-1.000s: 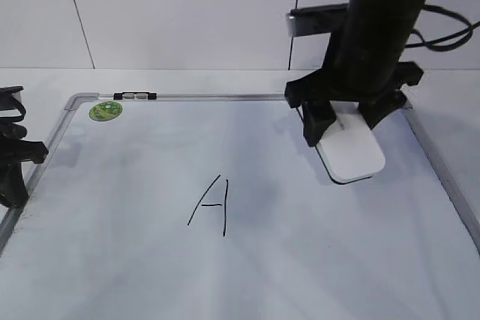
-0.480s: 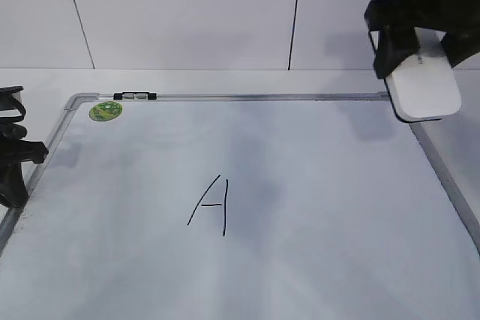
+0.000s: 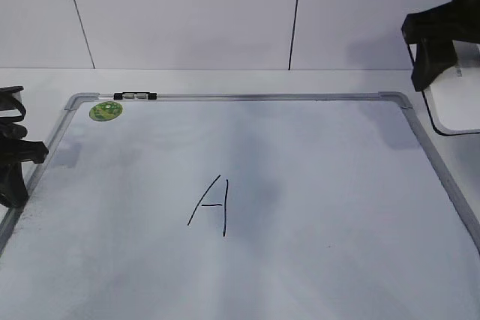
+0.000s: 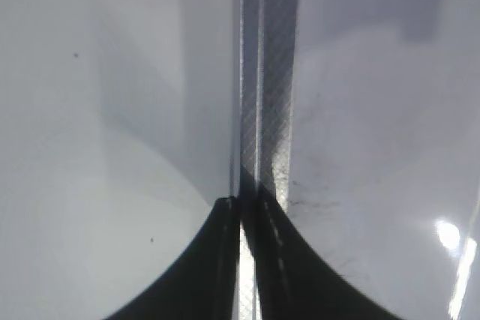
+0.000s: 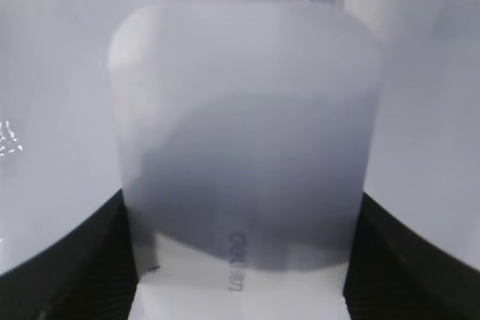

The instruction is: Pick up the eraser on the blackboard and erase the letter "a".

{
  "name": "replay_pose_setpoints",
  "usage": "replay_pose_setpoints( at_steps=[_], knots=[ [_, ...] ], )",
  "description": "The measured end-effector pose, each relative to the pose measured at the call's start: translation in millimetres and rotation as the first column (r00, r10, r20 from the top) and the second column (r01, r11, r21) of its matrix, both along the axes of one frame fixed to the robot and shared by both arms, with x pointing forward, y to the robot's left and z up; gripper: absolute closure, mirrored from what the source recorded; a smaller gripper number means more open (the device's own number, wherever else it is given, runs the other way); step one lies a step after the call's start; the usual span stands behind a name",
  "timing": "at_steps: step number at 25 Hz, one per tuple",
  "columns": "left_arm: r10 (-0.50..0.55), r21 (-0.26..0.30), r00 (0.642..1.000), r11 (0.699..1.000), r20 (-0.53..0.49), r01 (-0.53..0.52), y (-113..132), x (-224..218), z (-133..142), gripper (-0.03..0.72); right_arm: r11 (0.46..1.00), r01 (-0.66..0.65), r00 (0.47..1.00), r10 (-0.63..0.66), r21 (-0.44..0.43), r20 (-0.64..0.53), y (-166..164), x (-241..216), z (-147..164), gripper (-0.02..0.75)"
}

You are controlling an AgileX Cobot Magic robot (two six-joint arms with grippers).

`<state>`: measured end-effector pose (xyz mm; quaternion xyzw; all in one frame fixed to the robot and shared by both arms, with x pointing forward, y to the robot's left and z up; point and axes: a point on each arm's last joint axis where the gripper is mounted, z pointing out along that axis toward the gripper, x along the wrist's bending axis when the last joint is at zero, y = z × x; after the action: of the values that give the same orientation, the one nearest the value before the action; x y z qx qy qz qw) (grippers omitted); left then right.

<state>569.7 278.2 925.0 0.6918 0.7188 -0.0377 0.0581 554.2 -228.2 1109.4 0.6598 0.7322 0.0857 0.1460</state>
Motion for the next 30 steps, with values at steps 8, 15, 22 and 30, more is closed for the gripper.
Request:
replay_pose_setpoints(
  at_steps=[8, 15, 22, 30],
  knots=[
    [0.000, -0.001, 1.000, 1.000, 0.000, 0.000, 0.0, 0.0, 0.0, 0.643, 0.998, 0.020, 0.995, -0.025, -0.060, -0.093, -2.6, 3.3, -31.9, 0.203],
    [0.001, -0.002, 1.000, 1.000, 0.000, -0.001, -0.2, 0.0, 0.0, 0.643, 0.996, 0.016, 0.980, -0.033, -0.089, -0.197, 0.4, 14.4, -69.6, 0.203],
    [0.001, -0.002, 1.000, 1.000, 0.000, -0.001, -0.2, 0.0, 0.0, 0.643, 0.995, 0.033, 0.960, -0.059, -0.098, -0.275, -1.9, 18.1, -97.9, 0.203],
    [0.002, -0.002, 1.000, 1.000, 0.000, -0.002, -0.2, 0.0, 0.0, 0.643, 0.991, 0.124, 0.930, -0.133, -0.046, -0.343, -23.8, 26.8, -116.5, 0.203]
  ],
)
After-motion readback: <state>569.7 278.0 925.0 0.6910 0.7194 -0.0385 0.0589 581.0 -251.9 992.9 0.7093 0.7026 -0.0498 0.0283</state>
